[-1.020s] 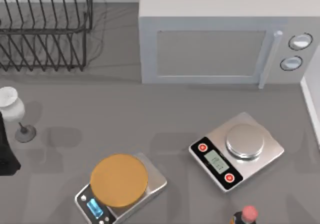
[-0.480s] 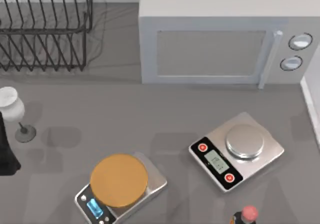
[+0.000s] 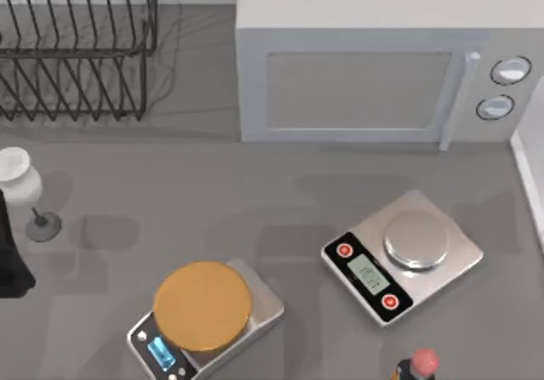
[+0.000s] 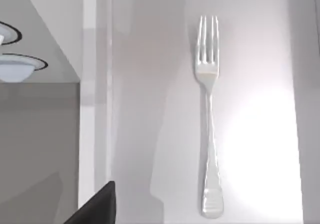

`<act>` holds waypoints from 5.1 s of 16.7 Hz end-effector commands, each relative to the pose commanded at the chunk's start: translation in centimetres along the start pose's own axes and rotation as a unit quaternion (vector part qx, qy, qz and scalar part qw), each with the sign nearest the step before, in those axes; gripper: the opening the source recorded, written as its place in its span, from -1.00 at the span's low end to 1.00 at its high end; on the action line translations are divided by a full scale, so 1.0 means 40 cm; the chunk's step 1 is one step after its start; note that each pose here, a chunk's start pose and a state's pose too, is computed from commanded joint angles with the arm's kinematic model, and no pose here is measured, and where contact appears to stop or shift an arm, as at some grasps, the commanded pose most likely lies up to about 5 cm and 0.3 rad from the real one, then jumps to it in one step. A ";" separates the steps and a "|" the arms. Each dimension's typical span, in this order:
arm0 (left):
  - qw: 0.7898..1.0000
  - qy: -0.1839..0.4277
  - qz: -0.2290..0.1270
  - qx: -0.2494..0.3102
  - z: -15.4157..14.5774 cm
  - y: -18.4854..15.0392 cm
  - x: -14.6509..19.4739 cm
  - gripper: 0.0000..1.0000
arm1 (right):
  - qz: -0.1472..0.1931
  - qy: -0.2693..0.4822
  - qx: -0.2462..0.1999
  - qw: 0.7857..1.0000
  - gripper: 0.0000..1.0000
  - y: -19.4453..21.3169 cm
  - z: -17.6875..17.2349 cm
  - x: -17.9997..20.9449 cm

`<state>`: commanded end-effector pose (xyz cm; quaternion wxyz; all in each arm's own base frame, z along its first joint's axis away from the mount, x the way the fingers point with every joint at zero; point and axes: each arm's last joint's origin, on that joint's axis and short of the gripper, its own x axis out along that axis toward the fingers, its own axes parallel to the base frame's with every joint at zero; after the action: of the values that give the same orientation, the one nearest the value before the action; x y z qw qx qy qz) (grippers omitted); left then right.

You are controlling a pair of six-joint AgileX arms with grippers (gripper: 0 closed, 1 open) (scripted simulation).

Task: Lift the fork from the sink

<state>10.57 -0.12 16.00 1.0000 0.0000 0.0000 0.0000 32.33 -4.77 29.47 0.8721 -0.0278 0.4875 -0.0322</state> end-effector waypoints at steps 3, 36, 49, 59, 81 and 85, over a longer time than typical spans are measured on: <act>1.000 0.000 0.000 0.000 0.000 0.000 0.000 1.00 | 0.010 0.100 -0.001 0.995 1.00 -0.039 0.089 0.153; 1.000 0.000 0.000 0.000 0.000 0.000 0.000 1.00 | 0.041 0.272 0.002 0.961 0.70 -0.076 -0.076 0.795; 1.000 0.000 0.000 0.000 0.000 0.000 0.000 1.00 | 0.041 0.272 0.002 0.961 -1.00 -0.076 -0.076 0.795; 1.000 0.000 0.000 0.000 0.000 0.000 0.000 1.00 | 0.040 0.248 0.005 0.968 -1.00 -0.084 -0.011 0.730; 1.000 0.000 0.000 0.000 0.000 0.000 0.000 1.00 | 0.013 0.309 0.095 0.946 -1.00 0.000 0.094 0.312; 1.000 0.000 0.000 0.000 0.000 0.000 0.000 1.00 | -0.006 0.330 0.108 0.938 -1.00 0.161 0.023 0.169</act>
<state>10.57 -0.12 16.00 1.0000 0.0000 0.0000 0.0000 36.83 1.11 23.71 0.6596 0.0761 0.7414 -0.0971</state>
